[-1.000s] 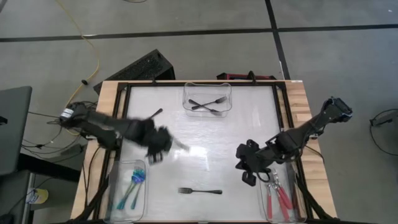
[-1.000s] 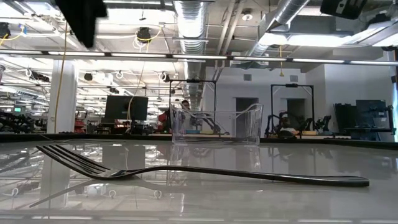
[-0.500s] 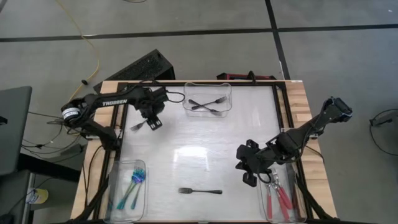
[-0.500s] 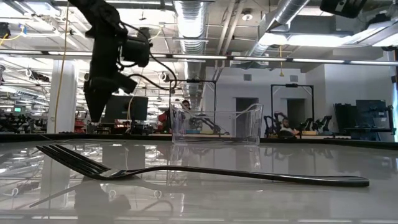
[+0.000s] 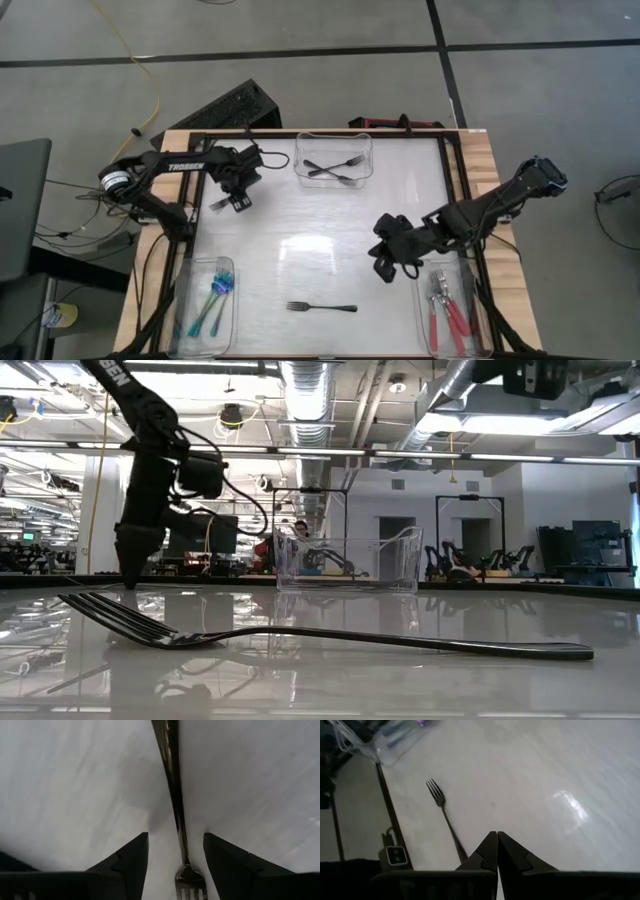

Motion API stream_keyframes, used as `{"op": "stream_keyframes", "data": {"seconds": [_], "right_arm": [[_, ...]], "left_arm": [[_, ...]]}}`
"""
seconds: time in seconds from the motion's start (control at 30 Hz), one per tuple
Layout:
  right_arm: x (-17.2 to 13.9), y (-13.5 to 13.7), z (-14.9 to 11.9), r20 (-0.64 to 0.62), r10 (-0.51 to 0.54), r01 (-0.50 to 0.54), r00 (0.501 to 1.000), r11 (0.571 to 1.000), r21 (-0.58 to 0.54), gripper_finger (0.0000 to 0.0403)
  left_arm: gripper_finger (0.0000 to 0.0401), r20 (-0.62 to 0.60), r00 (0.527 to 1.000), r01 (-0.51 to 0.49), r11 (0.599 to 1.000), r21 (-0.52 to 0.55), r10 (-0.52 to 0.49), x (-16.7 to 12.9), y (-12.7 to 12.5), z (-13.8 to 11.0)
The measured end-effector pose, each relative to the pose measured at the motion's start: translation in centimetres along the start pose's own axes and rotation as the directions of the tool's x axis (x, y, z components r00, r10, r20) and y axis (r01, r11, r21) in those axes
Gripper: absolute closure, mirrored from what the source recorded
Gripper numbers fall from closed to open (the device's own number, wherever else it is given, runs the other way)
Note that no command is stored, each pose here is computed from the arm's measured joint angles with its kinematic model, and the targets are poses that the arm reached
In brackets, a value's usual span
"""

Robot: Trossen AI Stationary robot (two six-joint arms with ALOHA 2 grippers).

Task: Sort silverware by color (type)
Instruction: Put the black fork into the top transparent bin

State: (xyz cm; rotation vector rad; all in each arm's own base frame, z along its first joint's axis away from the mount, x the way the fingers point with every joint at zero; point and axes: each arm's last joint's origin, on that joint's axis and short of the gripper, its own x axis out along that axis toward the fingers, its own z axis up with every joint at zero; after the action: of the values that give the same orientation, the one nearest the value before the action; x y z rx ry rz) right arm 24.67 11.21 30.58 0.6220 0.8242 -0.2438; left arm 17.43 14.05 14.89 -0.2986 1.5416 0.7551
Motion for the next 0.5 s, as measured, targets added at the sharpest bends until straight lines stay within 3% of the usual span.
{"op": "stream_keyframes", "data": {"seconds": [0.23, 0.43, 0.5], "right_arm": [[-0.01, 0.25, 0.13, 0.014, 0.024, -0.024, 1.0, 1.0, 0.008, 0.0376], [-0.07, 0.36, -0.06, 0.01, 0.028, -0.028, 1.0, 1.0, 0.003, 0.0376], [-0.08, 0.39, -0.1, 0.006, 0.03, -0.03, 1.0, 1.0, -0.003, 0.0376]], "left_arm": [[0.0245, -0.019, 0.996, 0.087, 0.996, -0.002, -0.087, 0.89, 0.53, -0.62], [0.0368, -0.02, 0.992, 0.127, 0.992, 0.003, -0.126, 0.92, 0.45, -0.64], [0.0389, -0.017, 0.991, 0.13, 0.991, -0.006, -0.13, 0.88, 0.47, -0.65]]}}
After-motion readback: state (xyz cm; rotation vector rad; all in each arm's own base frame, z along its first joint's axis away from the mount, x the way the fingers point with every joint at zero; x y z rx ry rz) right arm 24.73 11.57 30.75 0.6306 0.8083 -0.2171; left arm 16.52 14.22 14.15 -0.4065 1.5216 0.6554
